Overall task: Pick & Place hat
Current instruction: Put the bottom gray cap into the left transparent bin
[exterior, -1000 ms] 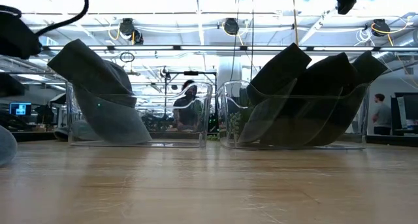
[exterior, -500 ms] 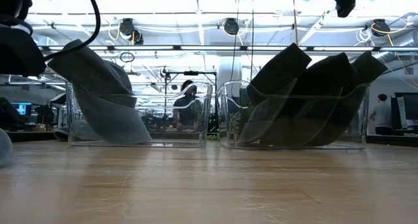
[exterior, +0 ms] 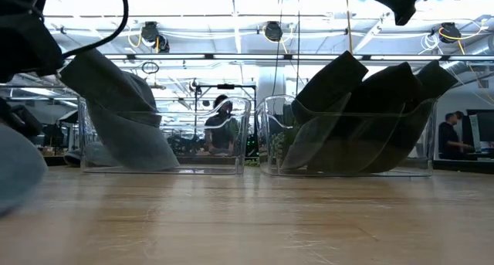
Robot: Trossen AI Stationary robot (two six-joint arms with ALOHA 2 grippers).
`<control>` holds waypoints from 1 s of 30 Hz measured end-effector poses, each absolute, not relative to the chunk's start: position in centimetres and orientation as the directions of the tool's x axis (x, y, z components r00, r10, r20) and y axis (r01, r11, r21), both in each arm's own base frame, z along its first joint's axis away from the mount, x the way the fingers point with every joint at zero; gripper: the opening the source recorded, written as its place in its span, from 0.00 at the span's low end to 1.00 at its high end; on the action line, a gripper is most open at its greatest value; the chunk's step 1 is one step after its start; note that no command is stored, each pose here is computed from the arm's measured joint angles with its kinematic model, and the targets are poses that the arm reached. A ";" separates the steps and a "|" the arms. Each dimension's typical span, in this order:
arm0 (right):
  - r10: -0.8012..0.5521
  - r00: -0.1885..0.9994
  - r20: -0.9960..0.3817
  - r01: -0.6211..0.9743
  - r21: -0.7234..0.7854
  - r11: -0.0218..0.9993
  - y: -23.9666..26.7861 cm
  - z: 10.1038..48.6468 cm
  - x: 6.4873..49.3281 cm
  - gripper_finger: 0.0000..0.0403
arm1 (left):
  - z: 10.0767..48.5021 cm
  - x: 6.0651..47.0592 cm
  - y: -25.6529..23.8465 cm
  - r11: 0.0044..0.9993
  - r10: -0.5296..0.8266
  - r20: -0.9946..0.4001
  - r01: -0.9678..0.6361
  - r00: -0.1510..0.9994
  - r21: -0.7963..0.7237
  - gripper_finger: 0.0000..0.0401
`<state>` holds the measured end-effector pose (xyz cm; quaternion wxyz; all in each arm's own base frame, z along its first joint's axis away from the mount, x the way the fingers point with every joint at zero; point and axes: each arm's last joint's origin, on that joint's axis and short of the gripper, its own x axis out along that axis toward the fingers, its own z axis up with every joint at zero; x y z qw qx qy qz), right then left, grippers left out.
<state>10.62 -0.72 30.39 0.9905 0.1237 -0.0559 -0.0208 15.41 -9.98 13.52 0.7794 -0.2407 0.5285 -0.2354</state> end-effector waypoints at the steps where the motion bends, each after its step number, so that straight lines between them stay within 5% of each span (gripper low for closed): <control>1: -0.068 0.992 0.107 0.041 0.236 0.971 -0.8 30.4 10.6 0.79 | 13.5 15.4 -10.0 0.776 -0.617 -0.713 0.111 0.332 -0.621 0.04; 13: -0.074 0.991 0.112 0.048 0.220 0.974 -0.8 30.5 10.6 0.79 | 14.3 15.8 -10.2 0.713 -0.682 -0.640 0.128 0.354 -0.690 0.03; 30: -0.071 0.984 0.165 0.034 0.218 0.975 -0.8 31.0 10.5 0.79 | 22.4 14.3 -9.1 0.669 -0.668 -0.544 0.092 0.508 -0.737 0.02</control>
